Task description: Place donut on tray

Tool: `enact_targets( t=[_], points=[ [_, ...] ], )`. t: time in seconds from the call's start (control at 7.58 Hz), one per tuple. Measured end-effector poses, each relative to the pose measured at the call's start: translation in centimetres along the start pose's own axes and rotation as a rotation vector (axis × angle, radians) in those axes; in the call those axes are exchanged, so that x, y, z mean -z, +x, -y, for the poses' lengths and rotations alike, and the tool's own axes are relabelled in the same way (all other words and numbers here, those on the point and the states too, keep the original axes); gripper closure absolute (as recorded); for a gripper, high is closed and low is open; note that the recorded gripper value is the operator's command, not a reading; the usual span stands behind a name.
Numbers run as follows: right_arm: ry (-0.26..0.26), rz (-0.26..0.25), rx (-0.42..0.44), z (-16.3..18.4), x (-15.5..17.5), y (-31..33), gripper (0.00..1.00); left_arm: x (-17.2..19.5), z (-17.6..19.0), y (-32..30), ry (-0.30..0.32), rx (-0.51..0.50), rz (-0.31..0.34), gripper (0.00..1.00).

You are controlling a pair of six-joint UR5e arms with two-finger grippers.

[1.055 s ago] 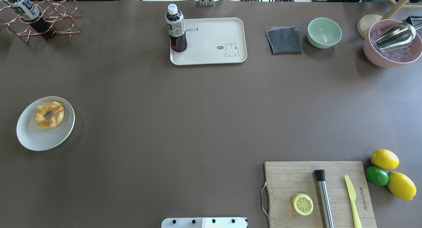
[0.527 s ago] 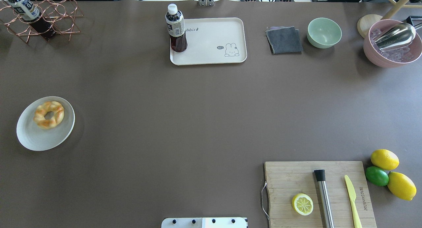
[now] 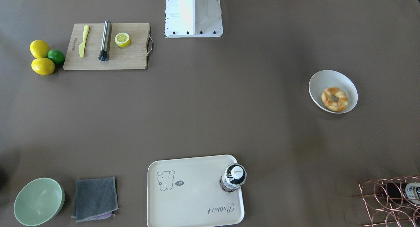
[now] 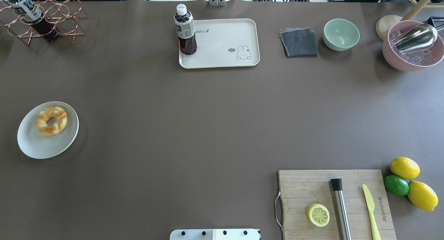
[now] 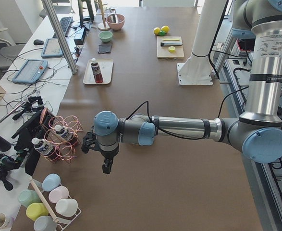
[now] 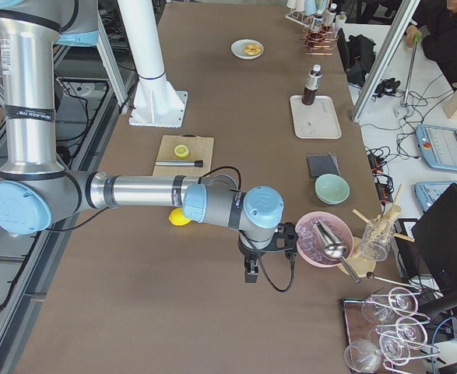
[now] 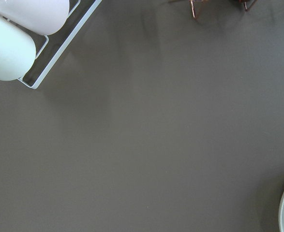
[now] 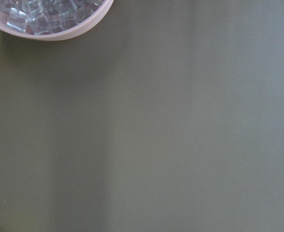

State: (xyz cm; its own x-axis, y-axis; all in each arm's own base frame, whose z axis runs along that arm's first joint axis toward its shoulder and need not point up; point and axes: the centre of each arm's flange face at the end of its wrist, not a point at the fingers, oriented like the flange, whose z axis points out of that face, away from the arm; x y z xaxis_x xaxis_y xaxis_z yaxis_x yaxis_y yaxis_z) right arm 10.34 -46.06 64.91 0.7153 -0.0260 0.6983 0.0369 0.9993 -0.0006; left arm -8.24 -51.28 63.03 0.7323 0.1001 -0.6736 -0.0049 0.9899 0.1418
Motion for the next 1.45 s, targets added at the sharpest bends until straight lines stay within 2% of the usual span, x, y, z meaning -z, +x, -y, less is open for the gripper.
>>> enact_targets(
  t=[0.26, 1.45],
  points=[
    [0.000, -0.003, 0.001, -0.02, 0.01, 0.03, 0.00, -0.24, -0.30, -0.25, -0.006, 0.003, 0.020, 0.02],
    [-0.005, 0.000, -0.006, -0.19, -0.23, 0.21, 0.00, -0.73, -0.55, -0.36, -0.015, 0.007, 0.003, 0.02]
  ],
)
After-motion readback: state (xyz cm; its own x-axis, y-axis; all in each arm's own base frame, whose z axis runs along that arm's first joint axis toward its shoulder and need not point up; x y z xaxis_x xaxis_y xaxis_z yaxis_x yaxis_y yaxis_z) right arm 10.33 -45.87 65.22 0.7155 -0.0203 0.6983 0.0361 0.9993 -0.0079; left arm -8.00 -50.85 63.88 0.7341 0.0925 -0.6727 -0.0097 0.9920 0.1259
